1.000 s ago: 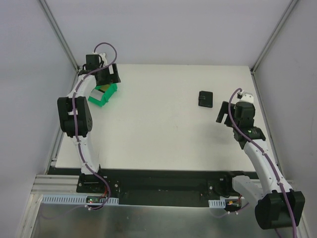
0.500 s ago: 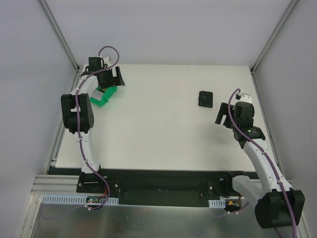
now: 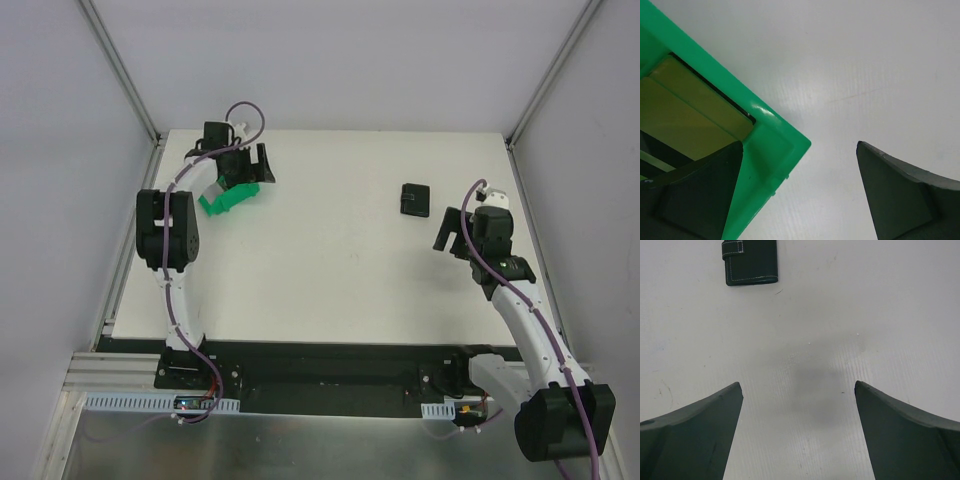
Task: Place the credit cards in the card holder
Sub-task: Move the storage box to the center of the board, then open the card holder at the center of the board.
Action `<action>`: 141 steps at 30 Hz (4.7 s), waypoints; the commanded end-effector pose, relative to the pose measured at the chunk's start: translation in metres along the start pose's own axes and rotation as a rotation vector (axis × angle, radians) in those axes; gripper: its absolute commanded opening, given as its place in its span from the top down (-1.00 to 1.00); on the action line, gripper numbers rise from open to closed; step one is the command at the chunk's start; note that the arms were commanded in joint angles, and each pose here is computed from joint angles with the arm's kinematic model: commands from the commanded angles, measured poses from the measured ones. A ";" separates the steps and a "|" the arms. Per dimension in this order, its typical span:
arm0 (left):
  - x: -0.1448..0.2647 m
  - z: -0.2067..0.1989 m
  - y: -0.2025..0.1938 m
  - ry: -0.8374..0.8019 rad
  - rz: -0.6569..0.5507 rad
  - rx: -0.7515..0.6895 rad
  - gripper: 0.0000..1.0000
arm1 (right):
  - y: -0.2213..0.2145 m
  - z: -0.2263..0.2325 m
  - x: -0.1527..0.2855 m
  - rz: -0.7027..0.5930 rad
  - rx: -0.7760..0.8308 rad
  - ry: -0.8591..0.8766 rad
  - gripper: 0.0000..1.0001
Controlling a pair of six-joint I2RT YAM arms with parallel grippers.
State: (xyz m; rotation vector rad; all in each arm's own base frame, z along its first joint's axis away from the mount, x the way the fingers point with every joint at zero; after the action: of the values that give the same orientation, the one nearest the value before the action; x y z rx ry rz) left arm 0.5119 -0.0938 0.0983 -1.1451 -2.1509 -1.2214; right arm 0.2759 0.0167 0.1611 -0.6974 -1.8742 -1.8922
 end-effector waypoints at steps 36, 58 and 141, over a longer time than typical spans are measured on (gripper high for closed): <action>-0.040 -0.255 -0.126 -0.279 0.167 0.175 -0.86 | -0.024 0.013 -0.019 0.138 -0.063 0.061 -0.93; -0.073 -0.277 -0.117 -0.294 0.113 0.271 -0.87 | -0.005 0.040 -0.053 0.224 -0.132 0.191 -0.98; 0.178 -0.034 -0.165 0.195 -0.268 0.249 -0.98 | -0.107 0.234 0.047 0.302 0.838 0.062 0.55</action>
State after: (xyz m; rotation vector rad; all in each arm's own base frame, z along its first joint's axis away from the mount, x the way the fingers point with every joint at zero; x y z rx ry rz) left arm 0.2826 -0.0918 0.1547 -0.6302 -2.2842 -1.1056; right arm 0.2086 0.2223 0.0951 -0.6649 -2.2076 -0.7179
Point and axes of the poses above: each gripper's point midway between its finger pads, its own x axis back along the fingers, its own z axis along the line the jaws close on, y = z × x, the point moved 2 cm from there along x, back along the fingers, and after that the axes turned 9 degrees about x, right-handed, at the moved point
